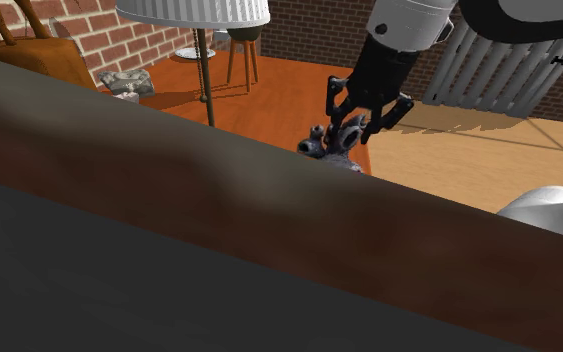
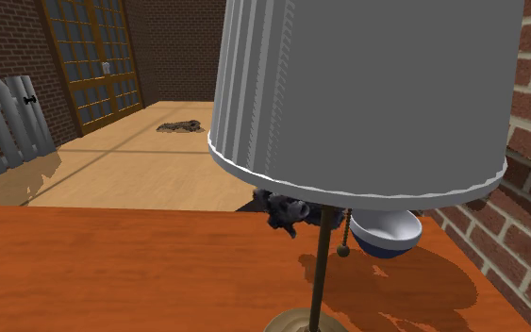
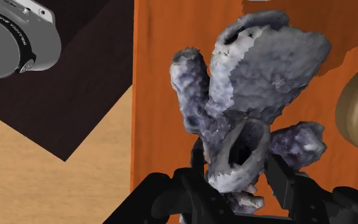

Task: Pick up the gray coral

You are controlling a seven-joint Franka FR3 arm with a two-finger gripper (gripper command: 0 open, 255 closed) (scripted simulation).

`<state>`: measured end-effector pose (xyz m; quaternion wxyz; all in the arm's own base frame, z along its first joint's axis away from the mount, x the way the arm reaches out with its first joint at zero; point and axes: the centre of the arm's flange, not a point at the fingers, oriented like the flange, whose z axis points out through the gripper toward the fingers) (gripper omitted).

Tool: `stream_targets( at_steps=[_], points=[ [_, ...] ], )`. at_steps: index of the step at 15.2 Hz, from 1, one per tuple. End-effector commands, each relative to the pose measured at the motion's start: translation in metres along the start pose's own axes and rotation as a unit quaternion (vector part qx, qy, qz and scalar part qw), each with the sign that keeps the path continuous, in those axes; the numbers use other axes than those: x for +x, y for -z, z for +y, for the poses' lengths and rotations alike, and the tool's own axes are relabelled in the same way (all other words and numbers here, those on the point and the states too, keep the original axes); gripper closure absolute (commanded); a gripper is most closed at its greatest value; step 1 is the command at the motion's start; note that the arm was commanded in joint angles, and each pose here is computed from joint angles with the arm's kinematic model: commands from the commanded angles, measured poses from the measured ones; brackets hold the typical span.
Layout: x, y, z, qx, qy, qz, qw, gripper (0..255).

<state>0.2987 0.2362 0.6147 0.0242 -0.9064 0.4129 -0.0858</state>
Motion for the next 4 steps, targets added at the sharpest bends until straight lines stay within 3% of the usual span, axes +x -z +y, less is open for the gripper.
stream_targets(
  at_steps=[1, 4],
  points=[
    [0.0019, 0.0109, -0.0018, 0.001, 0.000, 0.000, 1.0000, 255],
    [0.0027, 0.0169, -0.0025, 0.001, 0.000, 0.000, 1.0000, 255]
  ],
)
